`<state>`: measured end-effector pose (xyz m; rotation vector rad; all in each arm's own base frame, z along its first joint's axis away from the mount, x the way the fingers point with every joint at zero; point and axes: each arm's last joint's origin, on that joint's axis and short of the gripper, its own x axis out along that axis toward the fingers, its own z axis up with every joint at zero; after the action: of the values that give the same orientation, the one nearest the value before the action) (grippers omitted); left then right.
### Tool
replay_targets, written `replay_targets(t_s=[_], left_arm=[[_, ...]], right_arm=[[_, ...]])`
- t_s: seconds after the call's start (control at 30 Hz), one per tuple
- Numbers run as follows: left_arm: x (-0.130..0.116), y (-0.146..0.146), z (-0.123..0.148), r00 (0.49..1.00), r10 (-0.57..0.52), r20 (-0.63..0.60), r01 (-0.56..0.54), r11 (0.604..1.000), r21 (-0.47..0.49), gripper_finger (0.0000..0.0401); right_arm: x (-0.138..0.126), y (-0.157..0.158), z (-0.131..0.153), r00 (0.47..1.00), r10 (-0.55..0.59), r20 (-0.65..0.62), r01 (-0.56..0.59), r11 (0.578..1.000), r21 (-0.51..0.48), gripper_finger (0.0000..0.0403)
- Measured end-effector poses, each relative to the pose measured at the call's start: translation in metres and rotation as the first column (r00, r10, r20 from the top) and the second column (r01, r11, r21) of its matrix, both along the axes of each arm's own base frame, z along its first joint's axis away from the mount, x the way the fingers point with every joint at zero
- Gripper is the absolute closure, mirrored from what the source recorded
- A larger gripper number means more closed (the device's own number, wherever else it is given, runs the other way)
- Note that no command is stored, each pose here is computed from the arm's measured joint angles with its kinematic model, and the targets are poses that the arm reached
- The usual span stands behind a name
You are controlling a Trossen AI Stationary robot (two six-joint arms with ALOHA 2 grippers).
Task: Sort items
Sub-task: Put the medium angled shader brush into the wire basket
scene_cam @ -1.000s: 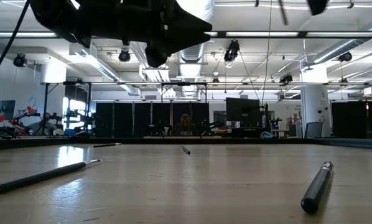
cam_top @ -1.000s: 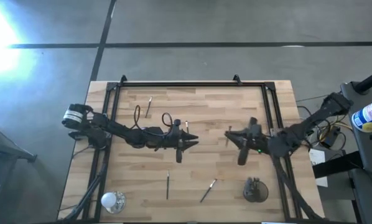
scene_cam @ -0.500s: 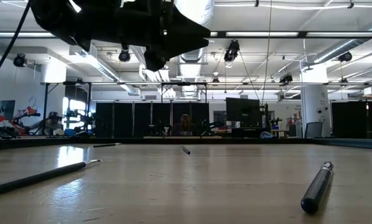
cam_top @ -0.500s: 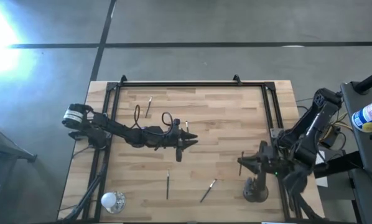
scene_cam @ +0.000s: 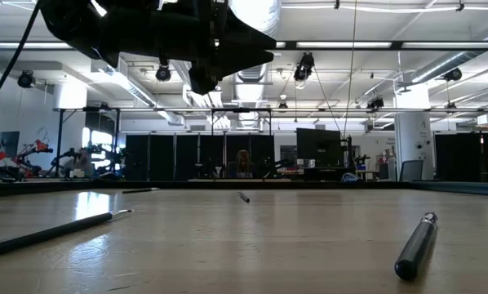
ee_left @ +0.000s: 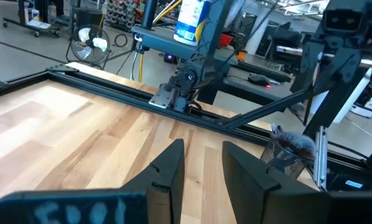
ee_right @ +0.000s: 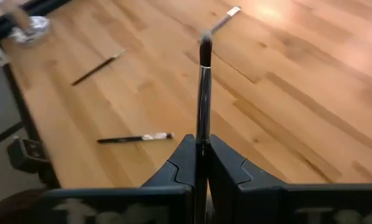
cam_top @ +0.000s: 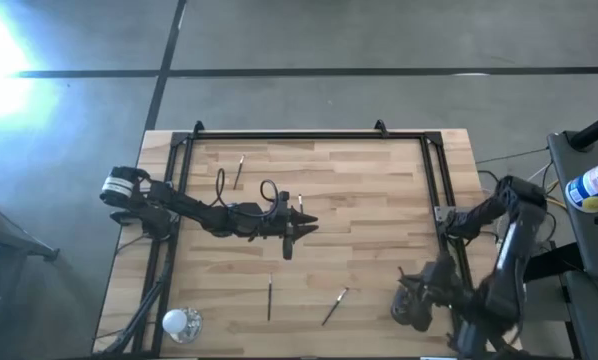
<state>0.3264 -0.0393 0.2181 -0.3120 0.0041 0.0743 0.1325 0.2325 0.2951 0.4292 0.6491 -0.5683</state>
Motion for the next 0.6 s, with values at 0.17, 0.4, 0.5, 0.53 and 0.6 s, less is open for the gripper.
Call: replay_targets(t_s=[0.17, 0.4, 0.5, 0.53, 0.6], left_arm=[[0.0, 0.0, 0.0, 1.0, 0.0, 0.0, 0.0, 1.0, 0.003, 0.0301], [0.0, 0.0, -0.001, 1.0, 0.0, 0.0, 0.0, 1.0, -0.005, 0.0301], [-0.001, 0.0, -0.001, 1.0, 0.0, -0.002, 0.0, 1.0, -0.006, 0.0301], [-0.001, 0.0, -0.001, 1.0, 0.0, -0.001, 0.0, 1.0, -0.006, 0.0301], [-0.001, 0.0, -0.001, 1.0, 0.0, -0.001, 0.0, 1.0, -0.006, 0.0301]], right_arm=[[-0.007, 0.023, -0.027, 0.996, -0.092, -0.009, 0.091, 0.994, -0.063, 0.0389], [-0.004, 0.037, -0.057, 0.993, -0.109, -0.046, 0.101, 0.984, -0.15, 0.0389], [-0.008, 0.043, -0.063, 0.995, -0.09, -0.05, 0.08, 0.982, -0.17, 0.0389], [-0.009, 0.045, -0.065, 0.995, -0.084, -0.053, 0.073, 0.981, -0.178, 0.0389], [-0.013, 0.049, -0.071, 0.996, -0.07, -0.058, 0.057, 0.979, -0.195, 0.0389]])
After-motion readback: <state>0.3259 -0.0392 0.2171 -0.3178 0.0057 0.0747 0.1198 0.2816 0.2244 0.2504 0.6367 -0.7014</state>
